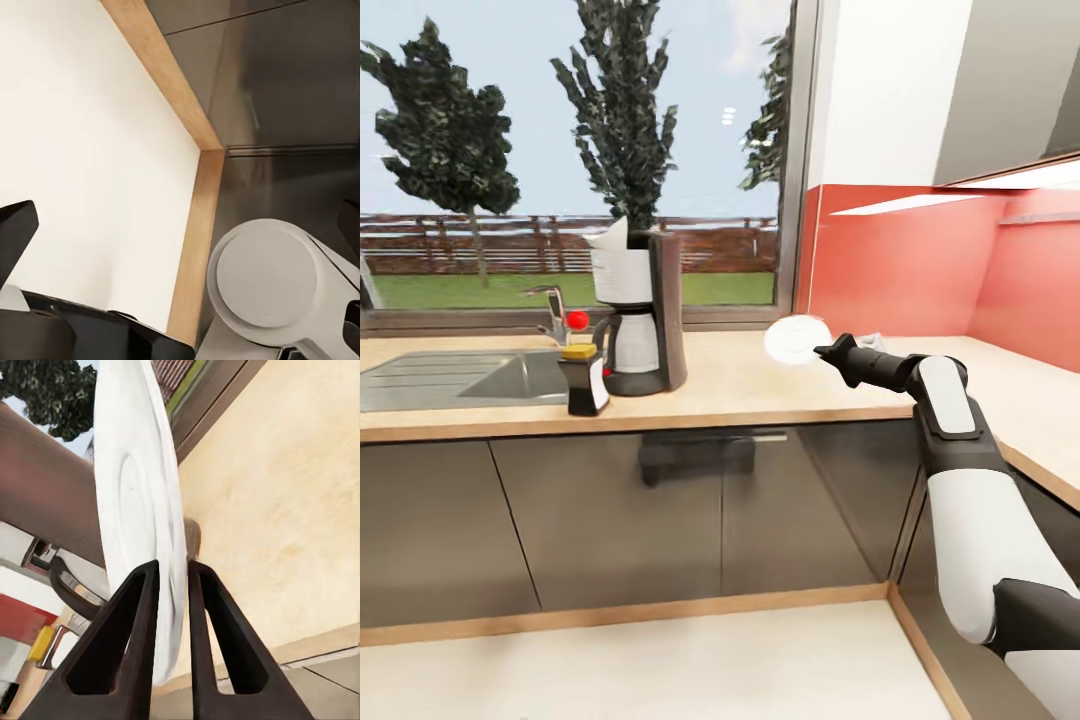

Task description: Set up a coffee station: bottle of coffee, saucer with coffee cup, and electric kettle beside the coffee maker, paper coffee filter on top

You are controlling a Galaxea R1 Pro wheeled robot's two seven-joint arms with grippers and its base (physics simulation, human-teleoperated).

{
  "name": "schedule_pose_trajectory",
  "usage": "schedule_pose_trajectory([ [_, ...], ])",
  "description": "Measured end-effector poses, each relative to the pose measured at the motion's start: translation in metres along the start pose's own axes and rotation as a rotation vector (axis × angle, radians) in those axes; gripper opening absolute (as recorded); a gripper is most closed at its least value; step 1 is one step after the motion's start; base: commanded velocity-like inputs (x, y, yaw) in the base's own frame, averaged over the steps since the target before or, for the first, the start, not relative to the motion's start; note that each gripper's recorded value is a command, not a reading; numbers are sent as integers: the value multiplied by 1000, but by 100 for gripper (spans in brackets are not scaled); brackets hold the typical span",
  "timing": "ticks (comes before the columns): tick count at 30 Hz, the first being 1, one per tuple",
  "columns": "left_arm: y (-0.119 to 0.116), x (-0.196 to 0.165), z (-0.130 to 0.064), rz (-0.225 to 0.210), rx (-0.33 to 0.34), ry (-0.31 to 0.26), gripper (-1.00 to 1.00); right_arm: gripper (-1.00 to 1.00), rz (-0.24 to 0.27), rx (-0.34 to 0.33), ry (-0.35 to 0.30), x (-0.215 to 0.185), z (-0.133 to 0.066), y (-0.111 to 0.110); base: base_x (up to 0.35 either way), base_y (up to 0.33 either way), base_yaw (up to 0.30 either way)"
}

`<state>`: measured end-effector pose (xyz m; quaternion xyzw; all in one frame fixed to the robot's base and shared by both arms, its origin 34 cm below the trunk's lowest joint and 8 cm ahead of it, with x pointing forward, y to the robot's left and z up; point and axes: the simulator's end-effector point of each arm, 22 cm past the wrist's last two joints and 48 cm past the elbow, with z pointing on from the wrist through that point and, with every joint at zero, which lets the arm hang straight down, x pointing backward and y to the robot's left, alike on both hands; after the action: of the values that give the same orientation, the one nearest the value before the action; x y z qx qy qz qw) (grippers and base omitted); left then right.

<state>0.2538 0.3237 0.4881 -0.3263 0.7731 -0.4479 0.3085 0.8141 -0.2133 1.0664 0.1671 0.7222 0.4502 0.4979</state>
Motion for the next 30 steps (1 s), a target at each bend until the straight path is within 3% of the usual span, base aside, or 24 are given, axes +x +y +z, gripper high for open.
schedule_pose_trajectory([
  [9,0,-1,0,1,2,-1,100,-100,0,-1,-4,-1,-1,1,0,0,218],
  [30,0,0,1,2,2,0,100,-100,0,7,-4,-1,-1,-2,0,0,12],
])
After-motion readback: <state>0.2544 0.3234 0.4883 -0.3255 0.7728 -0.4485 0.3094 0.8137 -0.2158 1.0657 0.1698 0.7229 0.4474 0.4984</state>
